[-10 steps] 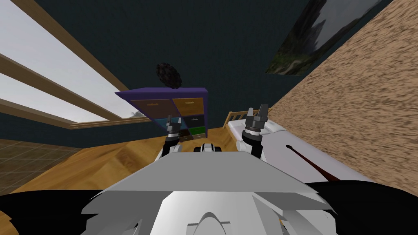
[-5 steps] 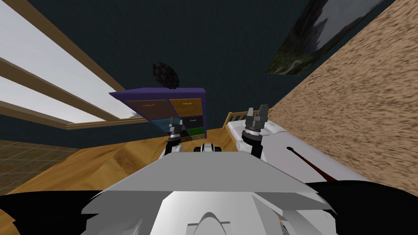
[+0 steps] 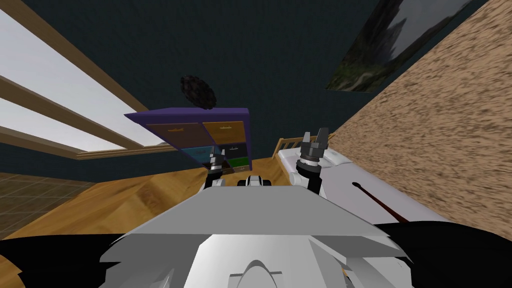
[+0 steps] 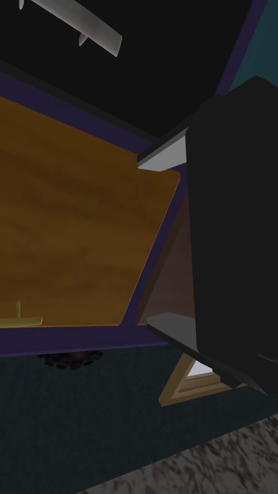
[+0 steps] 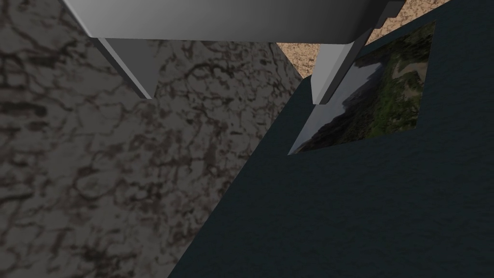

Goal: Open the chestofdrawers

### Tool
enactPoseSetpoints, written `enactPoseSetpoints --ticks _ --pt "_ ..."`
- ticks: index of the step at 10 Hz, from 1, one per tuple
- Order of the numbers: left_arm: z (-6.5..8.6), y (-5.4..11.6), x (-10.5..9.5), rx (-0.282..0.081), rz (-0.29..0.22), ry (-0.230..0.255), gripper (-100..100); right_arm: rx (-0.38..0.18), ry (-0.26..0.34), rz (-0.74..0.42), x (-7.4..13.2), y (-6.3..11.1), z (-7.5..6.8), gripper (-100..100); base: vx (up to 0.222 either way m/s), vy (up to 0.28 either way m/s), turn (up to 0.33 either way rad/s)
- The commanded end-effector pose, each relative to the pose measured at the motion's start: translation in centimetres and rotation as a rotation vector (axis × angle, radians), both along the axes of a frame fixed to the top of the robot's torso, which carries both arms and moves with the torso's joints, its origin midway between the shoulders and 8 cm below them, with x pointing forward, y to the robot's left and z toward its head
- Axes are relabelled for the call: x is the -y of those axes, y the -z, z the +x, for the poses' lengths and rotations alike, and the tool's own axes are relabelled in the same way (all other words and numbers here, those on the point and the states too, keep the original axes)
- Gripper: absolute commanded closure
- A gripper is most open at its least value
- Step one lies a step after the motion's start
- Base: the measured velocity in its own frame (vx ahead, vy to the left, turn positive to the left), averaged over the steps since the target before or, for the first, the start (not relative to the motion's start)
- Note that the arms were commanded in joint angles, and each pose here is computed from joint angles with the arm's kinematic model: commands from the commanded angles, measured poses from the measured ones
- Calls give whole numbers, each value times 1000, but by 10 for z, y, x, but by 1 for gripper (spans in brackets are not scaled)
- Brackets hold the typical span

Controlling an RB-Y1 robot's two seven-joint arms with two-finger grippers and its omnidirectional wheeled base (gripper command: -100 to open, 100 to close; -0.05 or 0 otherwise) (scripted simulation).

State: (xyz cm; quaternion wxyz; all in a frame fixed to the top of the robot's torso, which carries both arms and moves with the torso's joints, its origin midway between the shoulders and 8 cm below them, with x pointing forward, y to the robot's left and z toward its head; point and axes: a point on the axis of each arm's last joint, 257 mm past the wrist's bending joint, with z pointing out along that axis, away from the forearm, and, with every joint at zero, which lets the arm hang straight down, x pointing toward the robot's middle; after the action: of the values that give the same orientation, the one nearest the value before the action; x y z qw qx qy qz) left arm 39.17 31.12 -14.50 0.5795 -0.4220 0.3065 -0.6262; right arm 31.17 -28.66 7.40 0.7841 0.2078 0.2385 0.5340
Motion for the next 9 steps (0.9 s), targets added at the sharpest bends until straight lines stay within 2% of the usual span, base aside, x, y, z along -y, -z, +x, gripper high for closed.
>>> enactPoseSetpoints --ticks 1,9 --pt "4 22 -5 -43 -15 -4 -100 0 0 0 0 0 0 0 46 -50 11" --pt "8 101 -17 -186 -91 -33 -100 0 0 0 0 0 0 0 56 -62 12"
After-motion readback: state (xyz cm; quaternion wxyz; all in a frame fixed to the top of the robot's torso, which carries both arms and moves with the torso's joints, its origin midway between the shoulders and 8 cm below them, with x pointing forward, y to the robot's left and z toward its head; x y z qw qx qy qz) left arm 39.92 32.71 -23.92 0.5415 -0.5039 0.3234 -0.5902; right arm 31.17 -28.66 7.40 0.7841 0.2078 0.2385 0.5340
